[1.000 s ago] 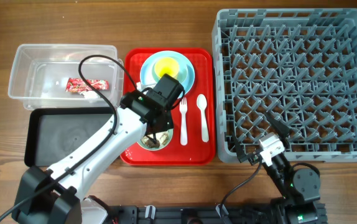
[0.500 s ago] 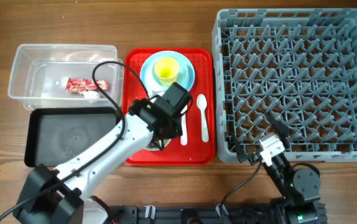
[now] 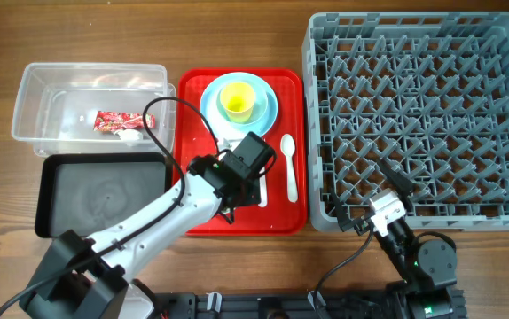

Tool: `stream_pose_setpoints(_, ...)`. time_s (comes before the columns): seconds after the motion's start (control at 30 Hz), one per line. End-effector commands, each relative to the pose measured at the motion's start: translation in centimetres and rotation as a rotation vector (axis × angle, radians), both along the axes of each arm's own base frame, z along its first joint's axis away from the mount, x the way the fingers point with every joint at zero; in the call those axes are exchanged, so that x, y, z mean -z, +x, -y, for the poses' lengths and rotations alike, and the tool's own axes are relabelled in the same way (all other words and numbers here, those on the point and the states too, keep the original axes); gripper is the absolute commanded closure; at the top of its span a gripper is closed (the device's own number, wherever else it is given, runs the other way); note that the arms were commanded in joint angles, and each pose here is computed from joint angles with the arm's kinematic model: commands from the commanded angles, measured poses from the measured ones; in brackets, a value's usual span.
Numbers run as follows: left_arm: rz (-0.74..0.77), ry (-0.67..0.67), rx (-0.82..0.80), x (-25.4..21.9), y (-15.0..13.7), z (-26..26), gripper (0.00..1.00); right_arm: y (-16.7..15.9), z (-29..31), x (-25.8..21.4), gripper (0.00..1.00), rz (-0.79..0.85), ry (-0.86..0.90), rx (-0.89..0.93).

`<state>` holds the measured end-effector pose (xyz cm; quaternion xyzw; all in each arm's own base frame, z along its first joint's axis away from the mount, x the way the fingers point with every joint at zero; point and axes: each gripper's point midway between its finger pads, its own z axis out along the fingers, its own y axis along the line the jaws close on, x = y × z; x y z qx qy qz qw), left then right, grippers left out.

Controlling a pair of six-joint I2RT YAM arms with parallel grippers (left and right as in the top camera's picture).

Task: Sort waste into correct bins and load items into the dishwasher rack
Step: 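Grip the green bowl rim with the left gripper and lift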

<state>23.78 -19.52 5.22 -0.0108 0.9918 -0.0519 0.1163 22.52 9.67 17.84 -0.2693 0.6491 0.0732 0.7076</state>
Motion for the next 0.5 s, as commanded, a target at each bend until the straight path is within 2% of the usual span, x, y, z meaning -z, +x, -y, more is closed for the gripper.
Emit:
stream_pose_setpoints(0.0,0.017,0.036,0.099,0.49,-0.07,-0.22,0.81,-0.1,-0.09,-0.18,0.0,0.01,0.001,-0.006)
stream_pose_setpoints(0.47,0.032,0.03,0.119,0.49,0.21,0.03,0.8,-0.1,-0.09,-0.18,0.01,0.01,0.0,-0.006)
